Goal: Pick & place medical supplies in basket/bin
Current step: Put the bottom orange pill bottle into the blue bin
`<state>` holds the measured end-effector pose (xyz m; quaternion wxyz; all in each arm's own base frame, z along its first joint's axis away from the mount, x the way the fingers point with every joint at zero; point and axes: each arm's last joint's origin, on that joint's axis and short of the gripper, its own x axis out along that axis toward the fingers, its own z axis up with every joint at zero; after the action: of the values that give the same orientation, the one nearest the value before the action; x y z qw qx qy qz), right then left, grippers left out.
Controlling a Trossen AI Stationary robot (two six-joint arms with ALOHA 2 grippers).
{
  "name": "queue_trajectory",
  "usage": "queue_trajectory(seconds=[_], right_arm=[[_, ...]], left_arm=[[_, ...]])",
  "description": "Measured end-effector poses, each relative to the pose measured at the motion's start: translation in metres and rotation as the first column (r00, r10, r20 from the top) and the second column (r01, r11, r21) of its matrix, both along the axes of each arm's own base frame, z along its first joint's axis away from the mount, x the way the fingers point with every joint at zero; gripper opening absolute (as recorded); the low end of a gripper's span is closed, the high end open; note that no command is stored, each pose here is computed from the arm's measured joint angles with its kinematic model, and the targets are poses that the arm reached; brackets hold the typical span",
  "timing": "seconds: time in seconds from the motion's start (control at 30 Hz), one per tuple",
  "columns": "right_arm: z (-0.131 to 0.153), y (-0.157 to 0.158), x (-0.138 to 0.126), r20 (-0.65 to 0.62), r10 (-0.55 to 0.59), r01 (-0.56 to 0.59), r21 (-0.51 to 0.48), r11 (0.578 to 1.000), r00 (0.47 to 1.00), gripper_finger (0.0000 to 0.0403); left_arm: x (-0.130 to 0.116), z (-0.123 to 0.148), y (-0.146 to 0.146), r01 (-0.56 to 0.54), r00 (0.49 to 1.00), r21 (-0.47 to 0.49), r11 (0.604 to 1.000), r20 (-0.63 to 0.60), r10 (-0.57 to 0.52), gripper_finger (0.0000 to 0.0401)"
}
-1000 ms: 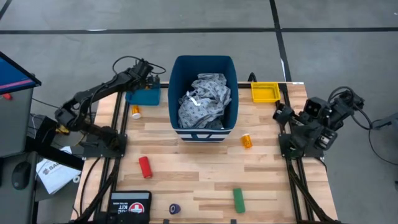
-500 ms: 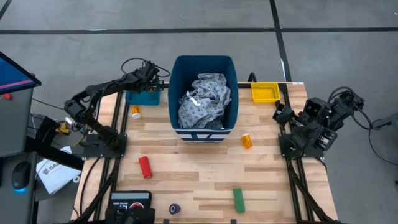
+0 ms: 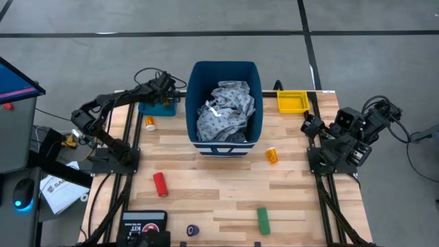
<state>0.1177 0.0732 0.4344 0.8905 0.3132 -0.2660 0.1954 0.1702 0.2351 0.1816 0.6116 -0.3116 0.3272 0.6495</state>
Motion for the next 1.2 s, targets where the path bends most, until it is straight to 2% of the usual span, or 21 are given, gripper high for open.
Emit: queue_trajectory(seconds=[0.2, 0.97, 1.2], right_arm=[[0.0009, -0.0015, -0.002, 0.007, 0.0, 0.0, 0.005, 1.0, 1.0, 0.026], [0.0009, -0.0015, -0.002, 0.006, -0.001, 0.001, 0.005, 1.0, 1.0, 0.026], [0.0008, -0.0012, -0.0018, 0.005, 0.001, -0.001, 0.003, 1.0, 1.0, 0.026]], left_arm=[[0.0034, -0.0017, -0.0003, 0.009, 1.0, 0.034, 0.999, 0.024, -0.01, 0.0205], [0.0026, -0.003, -0.002, 0.076, 0.996, 0.012, 0.997, -0.038, -0.076, 0.0205], [0.0033, -0.0028, -0.0017, 0.108, 0.993, 0.008, 0.994, -0.04, -0.108, 0.0233]])
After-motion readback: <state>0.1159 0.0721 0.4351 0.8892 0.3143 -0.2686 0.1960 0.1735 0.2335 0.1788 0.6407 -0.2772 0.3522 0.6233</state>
